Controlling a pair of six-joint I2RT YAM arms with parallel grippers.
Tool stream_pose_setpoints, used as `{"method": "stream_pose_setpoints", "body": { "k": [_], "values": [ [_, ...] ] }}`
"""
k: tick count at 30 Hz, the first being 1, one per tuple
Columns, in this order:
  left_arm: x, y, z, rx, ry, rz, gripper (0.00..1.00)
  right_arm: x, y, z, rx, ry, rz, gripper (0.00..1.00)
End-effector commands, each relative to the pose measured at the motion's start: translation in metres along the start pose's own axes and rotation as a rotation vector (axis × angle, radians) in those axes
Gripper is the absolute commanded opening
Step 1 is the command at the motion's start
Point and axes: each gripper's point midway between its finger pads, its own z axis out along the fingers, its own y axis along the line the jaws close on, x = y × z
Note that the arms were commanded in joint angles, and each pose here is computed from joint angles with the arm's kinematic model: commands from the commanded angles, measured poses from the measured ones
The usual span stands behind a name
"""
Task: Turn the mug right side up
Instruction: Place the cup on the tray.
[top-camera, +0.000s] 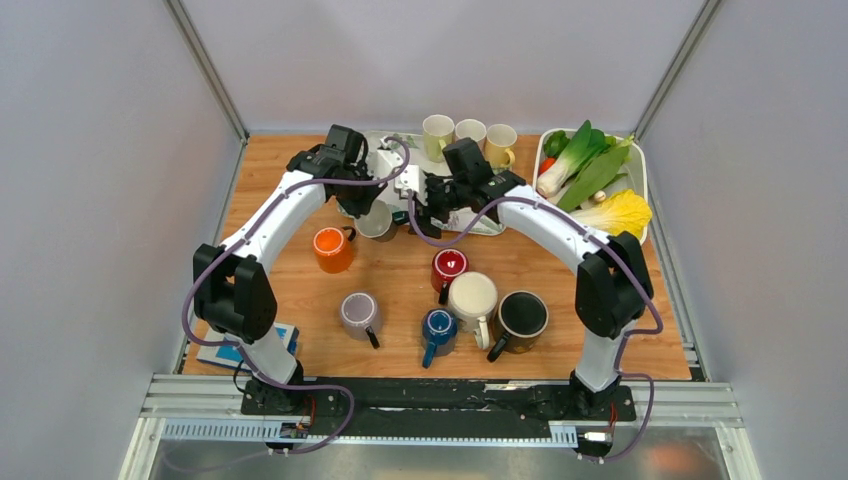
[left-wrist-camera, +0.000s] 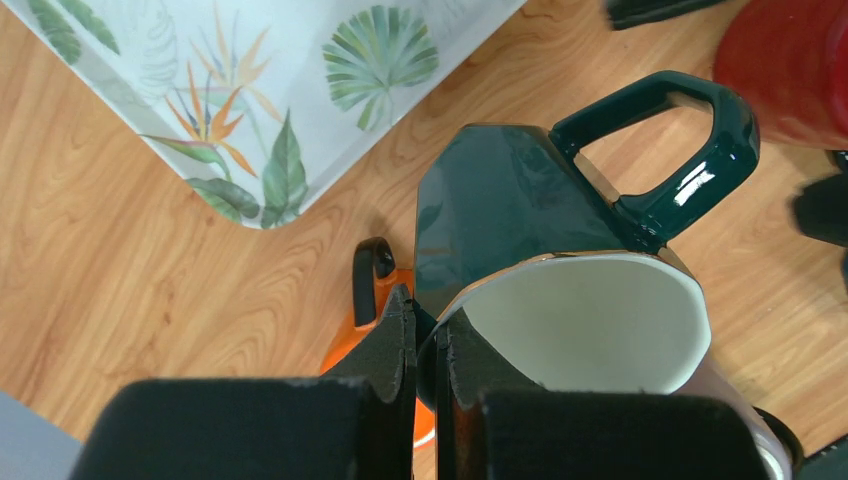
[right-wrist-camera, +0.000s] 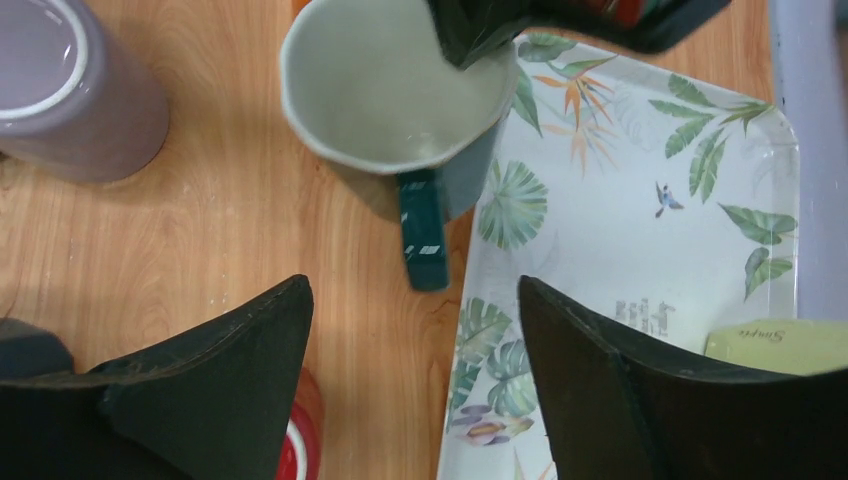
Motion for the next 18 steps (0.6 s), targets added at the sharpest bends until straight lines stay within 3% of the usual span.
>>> {"method": "stream_pose_setpoints", "body": {
  "k": [1, 14, 18],
  "values": [
    [-0.031, -0.001, -0.021, 0.007, -0.106, -0.051, 0.0, 0.006, -0.01, 0.006, -0.031, 0.075, -0.015, 0.8],
    [-0.043, -0.006, -0.026, 0.035, -0.138, -0.13, 0.0, 0.003, 0.017, 0.035, -0.107, 0.108, -0.187, 0.65],
    [-0.049, -0.013, -0.027, 0.074, -0.155, -0.164, 0.0, 0.005, 0.021, 0.041, -0.114, 0.126, -0.195, 0.47]
  ]
}}
